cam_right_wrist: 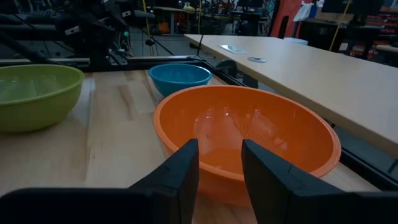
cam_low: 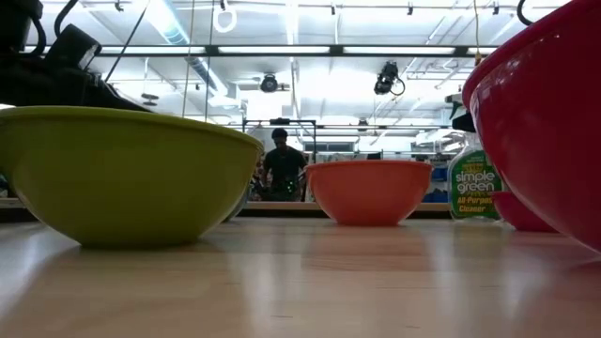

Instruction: Nest bowls inside each other

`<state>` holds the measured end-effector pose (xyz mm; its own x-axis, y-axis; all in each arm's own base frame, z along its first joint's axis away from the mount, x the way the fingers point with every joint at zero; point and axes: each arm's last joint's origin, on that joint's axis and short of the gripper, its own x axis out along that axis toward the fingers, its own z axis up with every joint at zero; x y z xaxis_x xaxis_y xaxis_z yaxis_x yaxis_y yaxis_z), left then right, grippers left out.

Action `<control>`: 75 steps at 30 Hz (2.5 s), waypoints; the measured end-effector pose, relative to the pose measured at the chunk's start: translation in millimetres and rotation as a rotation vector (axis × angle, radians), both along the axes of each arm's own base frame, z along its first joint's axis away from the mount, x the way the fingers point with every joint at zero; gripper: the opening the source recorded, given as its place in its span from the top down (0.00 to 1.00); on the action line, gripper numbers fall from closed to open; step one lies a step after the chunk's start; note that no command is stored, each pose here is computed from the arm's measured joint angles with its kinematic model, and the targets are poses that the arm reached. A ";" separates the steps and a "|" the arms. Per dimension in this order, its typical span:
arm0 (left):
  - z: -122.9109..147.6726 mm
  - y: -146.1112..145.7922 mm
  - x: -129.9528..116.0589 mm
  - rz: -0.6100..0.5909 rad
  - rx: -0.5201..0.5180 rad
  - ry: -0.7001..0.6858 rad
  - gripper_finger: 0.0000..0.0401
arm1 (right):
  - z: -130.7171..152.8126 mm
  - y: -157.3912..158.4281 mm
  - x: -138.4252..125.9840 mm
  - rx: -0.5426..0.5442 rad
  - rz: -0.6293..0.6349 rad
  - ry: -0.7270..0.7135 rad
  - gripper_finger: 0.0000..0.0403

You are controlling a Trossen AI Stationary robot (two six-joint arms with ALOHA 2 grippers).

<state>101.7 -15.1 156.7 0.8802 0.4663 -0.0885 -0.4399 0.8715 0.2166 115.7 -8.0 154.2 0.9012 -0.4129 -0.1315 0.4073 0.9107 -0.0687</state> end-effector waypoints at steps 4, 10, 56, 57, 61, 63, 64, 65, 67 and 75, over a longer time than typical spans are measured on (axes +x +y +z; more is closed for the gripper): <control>12.2 -1.2 1.1 -0.025 -0.253 -0.231 0.61 | 0.1 0.0 0.0 0.000 0.000 0.000 0.68; 30.5 1.9 -0.6 -0.013 -0.318 -0.431 0.61 | 0.1 0.0 0.0 0.000 0.000 0.000 0.68; 85.5 6.1 -14.8 -0.239 -0.906 -1.126 0.61 | 76.8 2.6 -20.4 0.410 0.264 -0.998 0.68; 93.4 6.4 -15.7 -0.235 -0.878 -1.134 0.61 | 78.8 2.6 -20.5 0.407 0.264 -1.002 0.68; 130.9 7.4 -18.8 -0.205 -0.729 -1.137 0.61 | 90.5 2.6 -19.8 0.386 0.261 -1.011 0.68; 151.4 7.3 -18.6 -0.189 -0.669 -1.105 0.61 | 97.1 2.6 -18.0 0.373 0.255 -1.005 0.68; 161.2 7.0 -17.7 -0.179 -0.640 -1.068 0.61 | 100.3 2.6 -16.3 0.364 0.249 -0.990 0.68; 170.3 6.4 -15.8 -0.166 -0.613 -1.017 0.61 | 103.7 2.7 -13.8 0.363 0.244 -0.966 0.68; 185.0 5.0 -10.3 -0.121 -0.565 -0.890 0.61 | 110.3 2.6 -5.6 0.381 0.215 -0.880 0.68; 214.0 3.0 7.7 0.140 -0.620 -0.605 0.57 | 141.6 0.6 31.8 0.555 0.036 -0.458 0.71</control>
<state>109.4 -12.2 370.7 0.7966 0.5959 0.1016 -0.4375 0.6843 -0.5833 147.5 -7.4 295.9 0.9279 -0.3638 0.0811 0.2535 0.7753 0.5785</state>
